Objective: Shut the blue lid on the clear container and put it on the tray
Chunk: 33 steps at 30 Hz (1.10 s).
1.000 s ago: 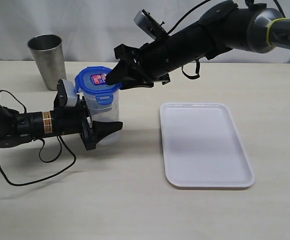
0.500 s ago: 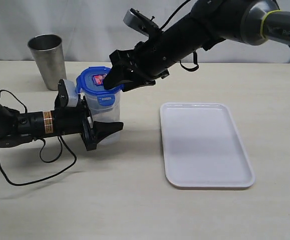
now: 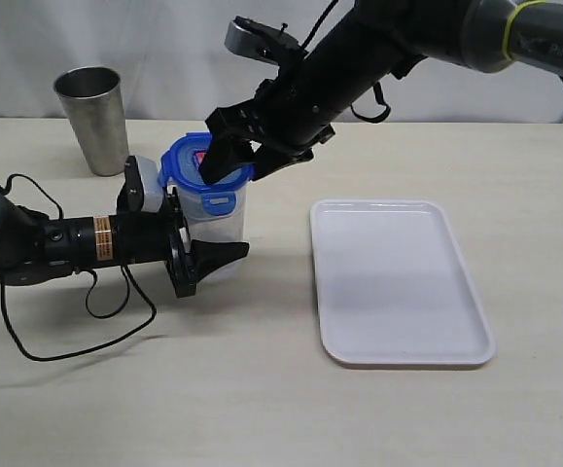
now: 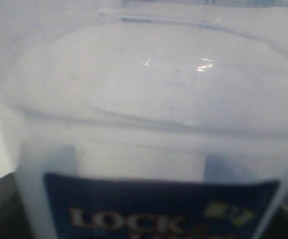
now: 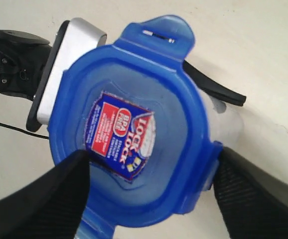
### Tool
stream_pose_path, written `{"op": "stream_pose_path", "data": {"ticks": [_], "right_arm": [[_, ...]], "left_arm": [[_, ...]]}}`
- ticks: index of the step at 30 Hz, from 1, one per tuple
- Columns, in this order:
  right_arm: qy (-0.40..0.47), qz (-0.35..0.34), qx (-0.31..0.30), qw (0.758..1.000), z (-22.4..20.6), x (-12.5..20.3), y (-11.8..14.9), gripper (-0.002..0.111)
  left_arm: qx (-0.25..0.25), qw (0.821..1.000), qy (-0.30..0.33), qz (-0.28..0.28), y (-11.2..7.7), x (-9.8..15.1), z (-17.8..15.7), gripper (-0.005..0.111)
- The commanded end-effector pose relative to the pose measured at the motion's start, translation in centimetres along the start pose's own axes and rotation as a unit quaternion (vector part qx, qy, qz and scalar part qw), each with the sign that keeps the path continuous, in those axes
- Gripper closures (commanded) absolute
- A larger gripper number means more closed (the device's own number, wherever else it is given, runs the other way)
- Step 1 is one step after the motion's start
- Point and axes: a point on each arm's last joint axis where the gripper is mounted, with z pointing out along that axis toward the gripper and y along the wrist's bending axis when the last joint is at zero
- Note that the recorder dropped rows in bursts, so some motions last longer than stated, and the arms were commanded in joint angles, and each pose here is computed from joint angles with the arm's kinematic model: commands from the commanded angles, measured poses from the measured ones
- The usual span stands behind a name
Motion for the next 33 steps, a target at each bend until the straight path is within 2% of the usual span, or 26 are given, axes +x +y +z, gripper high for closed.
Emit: {"op": "stream_pose_path", "data": {"ticks": [1,7,12,17,23,28,31,33], "right_arm": [[0.053,-0.026,0.023,0.998,1.1,0.8,-0.4,0.042],[0.028,-0.031,0.034,0.999,-0.1,-0.5,0.1,0.039],[0.014,-0.062,0.074,0.995,-1.5,-1.6,0.2,0.039],[0.018,-0.079,0.039,0.996,-2.2,-1.8,1.3,0.039],[-0.005,-0.109,0.059,0.992,-4.0,-2.4,2.0,0.039],[-0.049,-0.198,0.074,0.976,-7.5,-3.2,4.2,0.039],[-0.033,-0.285,0.080,0.955,-8.7,-2.7,5.6,0.050],[-0.001,-0.335,0.113,0.936,-7.8,-2.4,6.3,0.057]], "left_arm": [[0.000,1.000,-0.011,-0.022,0.0,-0.7,0.4,0.107],[-0.007,0.999,-0.013,-0.034,0.1,-0.7,0.3,0.107],[-0.007,0.999,-0.013,-0.034,0.1,-0.7,0.3,0.107],[-0.010,0.999,-0.015,-0.035,0.2,-0.7,0.3,0.107],[-0.012,0.999,-0.015,-0.036,0.2,-0.7,0.3,0.107],[-0.012,0.999,-0.015,-0.036,0.2,-0.7,0.3,0.107],[-0.012,0.999,-0.015,-0.036,0.2,-0.7,0.3,0.107],[-0.012,0.999,-0.015,-0.036,0.2,-0.7,0.3,0.107]]}}
